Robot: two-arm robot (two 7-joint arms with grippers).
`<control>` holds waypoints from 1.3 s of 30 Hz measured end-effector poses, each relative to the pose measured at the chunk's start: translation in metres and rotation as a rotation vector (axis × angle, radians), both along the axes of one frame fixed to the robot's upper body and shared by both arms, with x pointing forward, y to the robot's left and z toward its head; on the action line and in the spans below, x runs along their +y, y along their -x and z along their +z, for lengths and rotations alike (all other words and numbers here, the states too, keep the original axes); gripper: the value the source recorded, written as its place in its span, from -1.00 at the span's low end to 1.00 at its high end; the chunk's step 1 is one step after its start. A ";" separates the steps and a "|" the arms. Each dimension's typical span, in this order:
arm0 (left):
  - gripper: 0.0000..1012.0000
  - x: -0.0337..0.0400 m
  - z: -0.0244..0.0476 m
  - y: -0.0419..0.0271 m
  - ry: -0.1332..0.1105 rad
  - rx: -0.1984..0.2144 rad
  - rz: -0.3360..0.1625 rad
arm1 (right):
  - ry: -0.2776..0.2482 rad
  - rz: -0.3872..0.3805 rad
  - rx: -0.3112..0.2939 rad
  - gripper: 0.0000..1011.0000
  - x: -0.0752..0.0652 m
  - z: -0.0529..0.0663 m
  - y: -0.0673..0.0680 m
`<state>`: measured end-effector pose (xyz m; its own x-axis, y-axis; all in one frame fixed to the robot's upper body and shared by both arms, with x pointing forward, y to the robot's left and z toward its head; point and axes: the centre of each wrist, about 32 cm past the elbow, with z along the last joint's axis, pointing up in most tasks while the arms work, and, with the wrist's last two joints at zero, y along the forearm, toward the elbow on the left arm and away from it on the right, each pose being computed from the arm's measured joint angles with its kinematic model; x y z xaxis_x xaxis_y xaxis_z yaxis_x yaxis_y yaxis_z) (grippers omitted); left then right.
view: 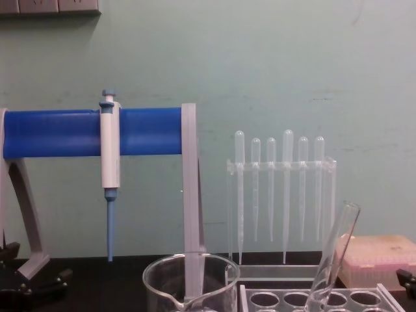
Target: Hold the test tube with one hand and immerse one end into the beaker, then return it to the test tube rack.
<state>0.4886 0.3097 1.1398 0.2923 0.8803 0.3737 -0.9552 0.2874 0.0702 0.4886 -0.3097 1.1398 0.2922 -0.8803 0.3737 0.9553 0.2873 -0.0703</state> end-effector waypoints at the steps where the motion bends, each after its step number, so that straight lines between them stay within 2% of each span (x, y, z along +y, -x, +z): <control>1: 0.98 0.0000 0.0000 0.0000 0.000 0.000 0.000 | 0.000 0.000 0.000 0.98 0.000 0.000 0.000; 8: 0.98 0.0000 0.0000 0.0000 0.000 0.000 0.000 | -0.015 -0.009 -0.020 0.98 0.001 0.005 0.003; 13: 0.98 0.0000 0.0000 0.0000 0.000 0.000 0.000 | -0.066 -0.018 -0.050 0.98 -0.002 0.020 0.012; 17: 0.98 0.0000 0.0000 0.0000 0.000 0.000 0.000 | -0.121 -0.010 -0.035 0.98 -0.008 0.038 0.021; 20: 0.98 0.0000 0.0000 0.0000 0.000 0.000 0.000 | -0.152 0.010 -0.019 0.98 -0.013 0.046 0.027; 24: 0.98 0.0000 0.0000 0.0000 0.000 0.000 0.000 | -0.196 0.061 0.009 0.98 -0.023 0.055 0.035; 30: 0.98 0.0000 0.0000 0.0000 0.000 0.000 0.000 | -0.260 0.184 0.080 0.98 -0.039 0.065 0.047; 36: 0.98 0.0000 0.0000 0.0000 0.000 0.000 0.000 | -0.270 0.325 0.150 0.98 -0.051 0.068 0.056; 39: 0.98 0.0000 0.0000 0.0000 0.000 0.000 0.000 | -0.264 0.383 0.161 0.98 -0.055 0.066 0.059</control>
<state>0.4886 0.3097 1.1398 0.2923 0.8803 0.3737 -0.9552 0.2873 0.0703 0.4299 -0.3650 1.2062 0.6492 -0.7569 0.0757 0.7605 0.6437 -0.0859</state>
